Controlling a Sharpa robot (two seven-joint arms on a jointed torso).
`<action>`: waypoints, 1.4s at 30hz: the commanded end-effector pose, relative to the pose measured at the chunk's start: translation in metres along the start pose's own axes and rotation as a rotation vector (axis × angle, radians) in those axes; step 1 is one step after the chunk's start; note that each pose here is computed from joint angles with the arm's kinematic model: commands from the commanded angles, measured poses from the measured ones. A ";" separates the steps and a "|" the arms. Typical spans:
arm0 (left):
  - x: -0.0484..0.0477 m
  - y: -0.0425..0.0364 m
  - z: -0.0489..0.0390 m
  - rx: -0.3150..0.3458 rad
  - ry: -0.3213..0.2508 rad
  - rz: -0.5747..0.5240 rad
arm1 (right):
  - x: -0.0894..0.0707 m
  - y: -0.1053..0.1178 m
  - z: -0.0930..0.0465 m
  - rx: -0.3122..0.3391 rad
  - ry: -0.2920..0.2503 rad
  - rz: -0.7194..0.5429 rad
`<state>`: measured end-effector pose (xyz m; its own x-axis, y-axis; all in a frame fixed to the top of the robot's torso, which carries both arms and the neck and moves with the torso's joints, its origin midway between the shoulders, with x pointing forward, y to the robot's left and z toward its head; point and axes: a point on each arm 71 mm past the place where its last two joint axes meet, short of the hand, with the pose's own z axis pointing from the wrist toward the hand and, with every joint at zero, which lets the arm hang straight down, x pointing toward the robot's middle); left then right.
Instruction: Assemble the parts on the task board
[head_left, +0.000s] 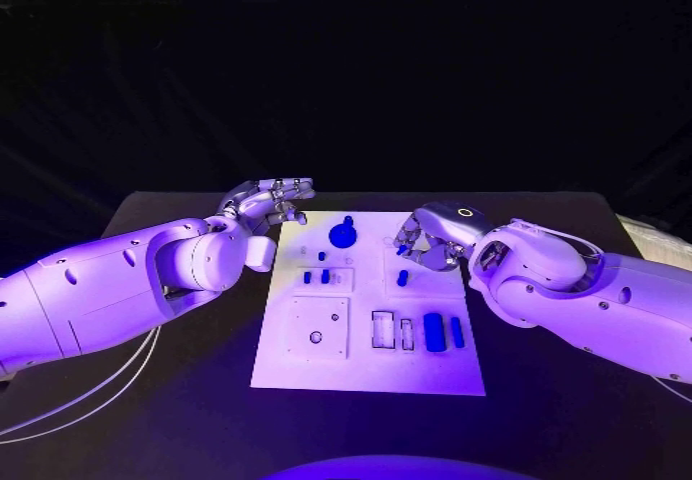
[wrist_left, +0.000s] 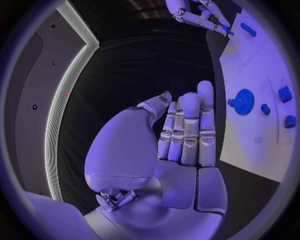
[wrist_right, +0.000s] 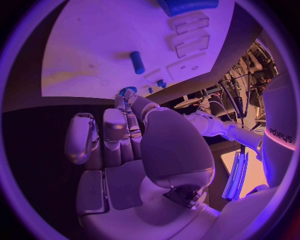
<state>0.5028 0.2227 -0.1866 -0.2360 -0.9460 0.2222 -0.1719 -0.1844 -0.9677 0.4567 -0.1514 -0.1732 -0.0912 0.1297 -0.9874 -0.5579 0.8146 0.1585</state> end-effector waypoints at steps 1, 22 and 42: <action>0.0021 0.0001 0.0002 0.001 0.012 -0.008 | -0.001 0.021 0.003 -0.067 -0.023 0.056; 0.0099 0.0010 -0.0013 -0.001 0.046 -0.007 | 0.067 0.078 0.016 -0.201 0.184 0.127; 0.0101 0.0016 -0.0013 -0.009 0.052 -0.007 | 0.082 0.090 0.019 -0.211 0.203 0.124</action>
<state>0.4995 0.2161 -0.1867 -0.2599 -0.9378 0.2301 -0.1835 -0.1860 -0.9653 0.4167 -0.0586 -0.2384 -0.3193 0.1147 -0.9407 -0.6749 0.6693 0.3106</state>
